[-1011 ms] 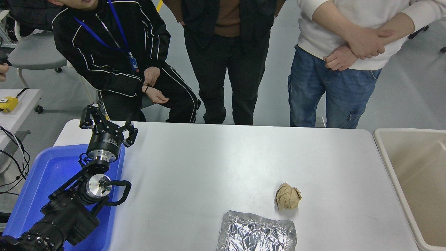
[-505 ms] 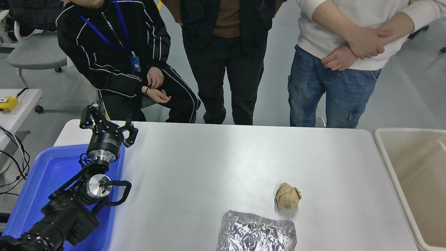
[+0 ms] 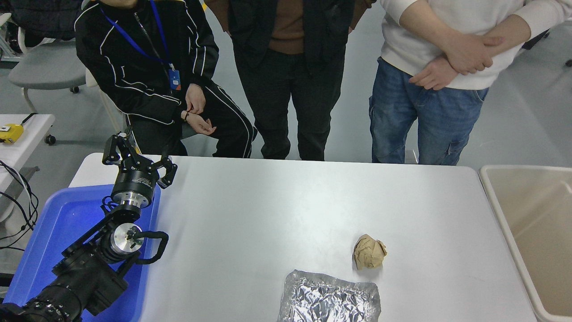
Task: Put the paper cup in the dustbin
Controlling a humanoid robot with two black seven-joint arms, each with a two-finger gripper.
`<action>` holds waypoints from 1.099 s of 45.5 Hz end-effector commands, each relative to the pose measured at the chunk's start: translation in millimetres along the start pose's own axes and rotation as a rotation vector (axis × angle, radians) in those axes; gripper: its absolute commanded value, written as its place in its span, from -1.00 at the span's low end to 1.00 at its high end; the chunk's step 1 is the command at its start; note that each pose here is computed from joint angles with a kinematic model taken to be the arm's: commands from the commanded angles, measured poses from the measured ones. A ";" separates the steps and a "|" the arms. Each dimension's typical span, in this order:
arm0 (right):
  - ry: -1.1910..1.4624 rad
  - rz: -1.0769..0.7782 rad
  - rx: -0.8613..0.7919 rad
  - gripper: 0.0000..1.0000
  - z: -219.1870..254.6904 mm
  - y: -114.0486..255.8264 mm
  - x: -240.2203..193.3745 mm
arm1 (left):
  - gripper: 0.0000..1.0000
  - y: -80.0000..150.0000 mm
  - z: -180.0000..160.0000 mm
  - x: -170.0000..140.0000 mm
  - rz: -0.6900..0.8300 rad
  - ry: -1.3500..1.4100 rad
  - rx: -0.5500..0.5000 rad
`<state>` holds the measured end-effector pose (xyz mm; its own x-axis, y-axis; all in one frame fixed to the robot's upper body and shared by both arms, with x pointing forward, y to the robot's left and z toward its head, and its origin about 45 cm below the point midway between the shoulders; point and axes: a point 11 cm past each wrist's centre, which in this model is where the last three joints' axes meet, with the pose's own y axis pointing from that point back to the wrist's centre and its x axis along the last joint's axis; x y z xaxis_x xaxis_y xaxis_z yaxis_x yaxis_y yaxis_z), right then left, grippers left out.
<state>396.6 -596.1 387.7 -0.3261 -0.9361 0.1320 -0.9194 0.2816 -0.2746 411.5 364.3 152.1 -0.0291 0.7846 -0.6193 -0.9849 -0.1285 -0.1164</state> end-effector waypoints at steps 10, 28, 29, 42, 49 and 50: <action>-0.137 -0.158 -0.114 0.99 71.7 45.4 -70.4 | 1.00 0.0 0.0 0.0 0.000 0.000 0.000; -0.353 -0.141 -0.171 0.99 122.3 90.0 -104.8 | 1.00 0.0 0.0 0.0 0.000 0.000 0.000; -0.369 -0.139 -0.168 0.99 123.3 92.0 -106.8 | 1.00 0.0 0.0 0.0 0.000 0.000 0.000; -0.418 -0.137 -0.187 0.99 135.4 103.2 -119.9 | 1.00 0.0 0.0 0.0 0.000 0.000 0.000; -0.428 -0.137 -0.194 0.99 138.9 106.3 -123.2 | 1.00 0.0 0.0 -0.1 -0.001 -0.001 0.000; -0.427 -0.138 -0.195 0.99 139.2 106.5 -123.5 | 1.00 0.0 0.0 0.0 0.000 0.000 0.000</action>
<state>372.8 -487.3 220.0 -0.1192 -0.9665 -0.2274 -0.9841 0.1453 -0.1019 411.4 364.4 152.0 -0.0294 0.7845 -0.6195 -0.9849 -0.1287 -0.1162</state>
